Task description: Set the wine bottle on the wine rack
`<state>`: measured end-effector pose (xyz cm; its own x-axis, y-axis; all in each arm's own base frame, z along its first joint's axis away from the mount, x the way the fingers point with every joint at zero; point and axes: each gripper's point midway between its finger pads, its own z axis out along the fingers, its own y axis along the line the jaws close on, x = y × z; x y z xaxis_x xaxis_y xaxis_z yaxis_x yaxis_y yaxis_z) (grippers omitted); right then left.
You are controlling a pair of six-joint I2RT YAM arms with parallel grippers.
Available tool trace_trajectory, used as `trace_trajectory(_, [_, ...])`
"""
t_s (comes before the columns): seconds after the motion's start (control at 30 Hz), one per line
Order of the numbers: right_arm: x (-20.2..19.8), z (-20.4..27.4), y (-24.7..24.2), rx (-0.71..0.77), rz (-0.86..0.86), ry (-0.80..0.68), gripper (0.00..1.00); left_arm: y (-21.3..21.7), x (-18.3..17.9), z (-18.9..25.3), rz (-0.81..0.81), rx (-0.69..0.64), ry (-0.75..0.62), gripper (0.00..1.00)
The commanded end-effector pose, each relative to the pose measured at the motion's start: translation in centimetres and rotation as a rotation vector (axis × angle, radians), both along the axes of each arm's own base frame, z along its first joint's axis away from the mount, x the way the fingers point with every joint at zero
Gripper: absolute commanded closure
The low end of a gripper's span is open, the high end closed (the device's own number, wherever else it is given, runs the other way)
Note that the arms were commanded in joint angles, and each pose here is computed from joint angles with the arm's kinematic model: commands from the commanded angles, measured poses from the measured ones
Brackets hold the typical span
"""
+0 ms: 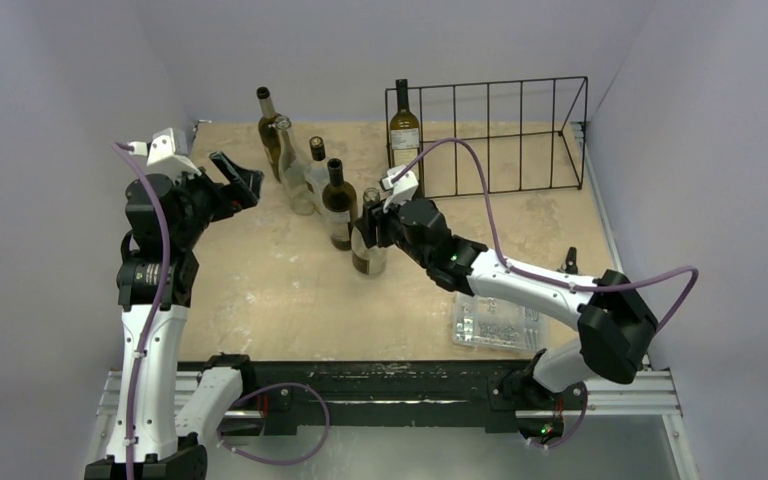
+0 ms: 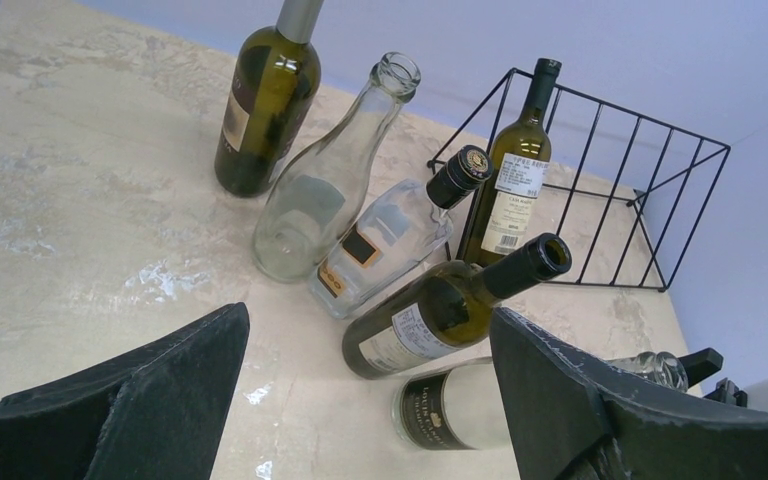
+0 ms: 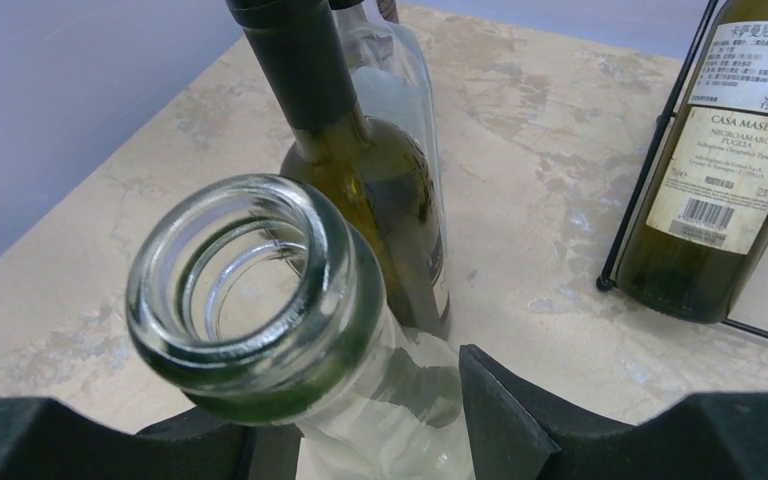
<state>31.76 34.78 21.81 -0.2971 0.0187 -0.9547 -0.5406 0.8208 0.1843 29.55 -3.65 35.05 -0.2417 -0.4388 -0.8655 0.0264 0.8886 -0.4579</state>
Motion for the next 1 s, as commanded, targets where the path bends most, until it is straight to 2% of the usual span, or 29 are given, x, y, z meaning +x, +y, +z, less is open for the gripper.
trace_trajectory(0.0, [0.2,6.6,-0.7,0.128,-0.045,-0.091,0.96,0.0,0.0,1.3,-0.004,-0.006,-0.047,0.1])
trace_trajectory(0.03, [0.2,6.9,-0.8,0.132,-0.053,-0.09,1.0,0.0,0.0,1.3,-0.002,-0.008,-0.051,0.1])
trace_trajectory(0.57, [2.4,10.1,-5.9,0.112,-0.219,-0.115,1.0,0.1,0.0,1.3,0.002,-0.004,-0.042,0.11])
trace_trajectory(0.97, [7.5,12.4,-13.1,0.068,-0.402,-0.147,1.0,0.1,0.2,1.1,0.002,-0.004,-0.038,0.11])
